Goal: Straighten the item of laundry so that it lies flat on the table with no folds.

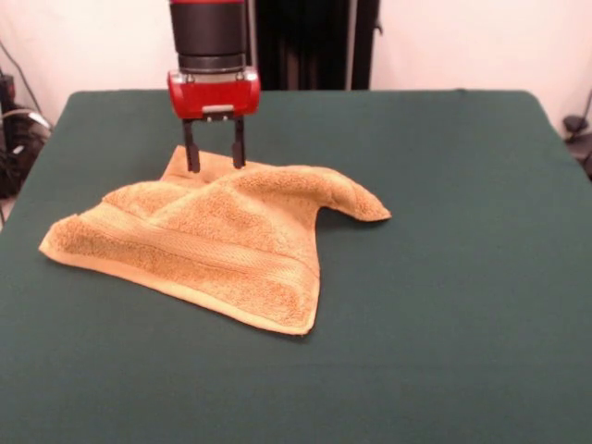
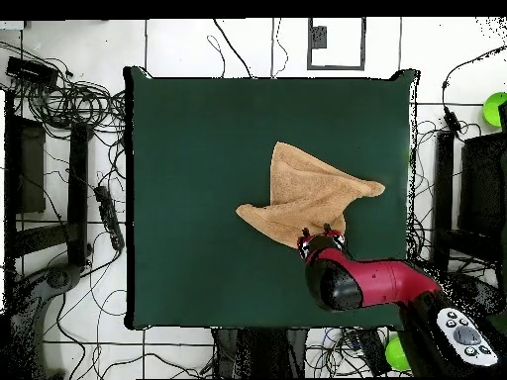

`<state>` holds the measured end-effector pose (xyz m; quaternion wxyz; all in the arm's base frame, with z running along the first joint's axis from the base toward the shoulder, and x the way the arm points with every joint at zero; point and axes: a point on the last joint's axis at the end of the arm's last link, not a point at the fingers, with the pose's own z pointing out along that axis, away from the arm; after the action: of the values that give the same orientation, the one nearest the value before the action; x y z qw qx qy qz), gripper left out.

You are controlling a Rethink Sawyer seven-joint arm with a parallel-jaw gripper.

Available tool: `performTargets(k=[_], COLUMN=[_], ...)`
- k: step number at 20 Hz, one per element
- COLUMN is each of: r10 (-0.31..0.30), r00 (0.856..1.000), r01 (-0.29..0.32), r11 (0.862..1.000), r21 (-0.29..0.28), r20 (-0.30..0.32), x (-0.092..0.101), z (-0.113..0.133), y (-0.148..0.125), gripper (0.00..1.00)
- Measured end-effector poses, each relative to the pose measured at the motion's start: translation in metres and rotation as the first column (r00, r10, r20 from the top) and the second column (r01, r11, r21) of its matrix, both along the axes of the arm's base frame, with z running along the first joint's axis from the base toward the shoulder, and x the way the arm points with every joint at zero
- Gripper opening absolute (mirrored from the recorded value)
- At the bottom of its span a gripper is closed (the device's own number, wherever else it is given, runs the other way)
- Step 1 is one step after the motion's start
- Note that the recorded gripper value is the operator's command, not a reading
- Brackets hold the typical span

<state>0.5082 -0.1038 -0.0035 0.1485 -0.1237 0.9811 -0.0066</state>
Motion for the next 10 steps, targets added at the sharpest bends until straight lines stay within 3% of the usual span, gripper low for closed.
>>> performTargets(k=[10], r10=[-0.01], r00=[1.0], r01=[0.011], r11=[1.0], r21=[0.016], r20=[-0.029], x=[-0.035], z=[-0.035], y=[0.005], gripper=[1.0])
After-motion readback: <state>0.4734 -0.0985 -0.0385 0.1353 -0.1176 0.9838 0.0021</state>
